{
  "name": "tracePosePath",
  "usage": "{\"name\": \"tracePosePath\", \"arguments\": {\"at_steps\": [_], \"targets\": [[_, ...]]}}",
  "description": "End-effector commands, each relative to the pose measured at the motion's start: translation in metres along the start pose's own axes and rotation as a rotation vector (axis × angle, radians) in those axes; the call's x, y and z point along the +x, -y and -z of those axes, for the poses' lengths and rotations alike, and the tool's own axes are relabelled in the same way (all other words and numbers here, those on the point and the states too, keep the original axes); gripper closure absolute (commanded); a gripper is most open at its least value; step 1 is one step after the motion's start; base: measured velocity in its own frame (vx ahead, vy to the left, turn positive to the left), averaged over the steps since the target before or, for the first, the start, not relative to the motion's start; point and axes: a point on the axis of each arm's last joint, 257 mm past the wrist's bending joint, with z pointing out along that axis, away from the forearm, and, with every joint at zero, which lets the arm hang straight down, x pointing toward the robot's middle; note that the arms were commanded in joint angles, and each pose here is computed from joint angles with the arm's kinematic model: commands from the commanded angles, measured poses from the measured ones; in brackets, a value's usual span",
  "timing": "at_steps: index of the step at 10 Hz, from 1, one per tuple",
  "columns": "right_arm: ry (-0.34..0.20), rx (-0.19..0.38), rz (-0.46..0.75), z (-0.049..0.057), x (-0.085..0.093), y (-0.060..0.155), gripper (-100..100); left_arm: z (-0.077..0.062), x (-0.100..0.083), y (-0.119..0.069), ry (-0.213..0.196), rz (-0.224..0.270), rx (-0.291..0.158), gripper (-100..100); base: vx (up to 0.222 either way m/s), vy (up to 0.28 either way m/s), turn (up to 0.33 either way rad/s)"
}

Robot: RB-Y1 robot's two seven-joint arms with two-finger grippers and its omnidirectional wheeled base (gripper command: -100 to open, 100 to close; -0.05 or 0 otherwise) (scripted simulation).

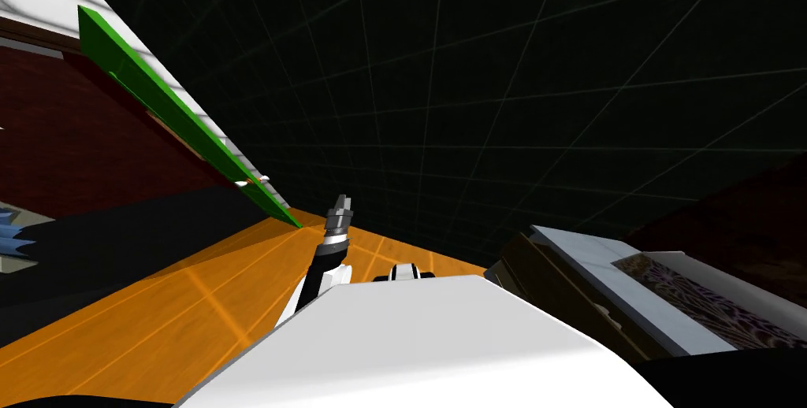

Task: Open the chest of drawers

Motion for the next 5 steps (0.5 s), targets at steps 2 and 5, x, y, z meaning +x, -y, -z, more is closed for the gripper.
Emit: {"name": "tracePosePath", "arguments": {"at_steps": [2,5], "targets": [[-0.063,0.007,-0.011,-0.006,0.0114,0.0006,100,0.0,-0.0001,0.0,0.0,0.0,0.0,0,-0.008,0.026,0.029],[-0.062,0.013,-0.006,-0.0074,0.0118,0.0021,100,0.0001,-0.0001,0.0,0.0,0.0,0.0,0,0.021,0.083,-0.003]]}}
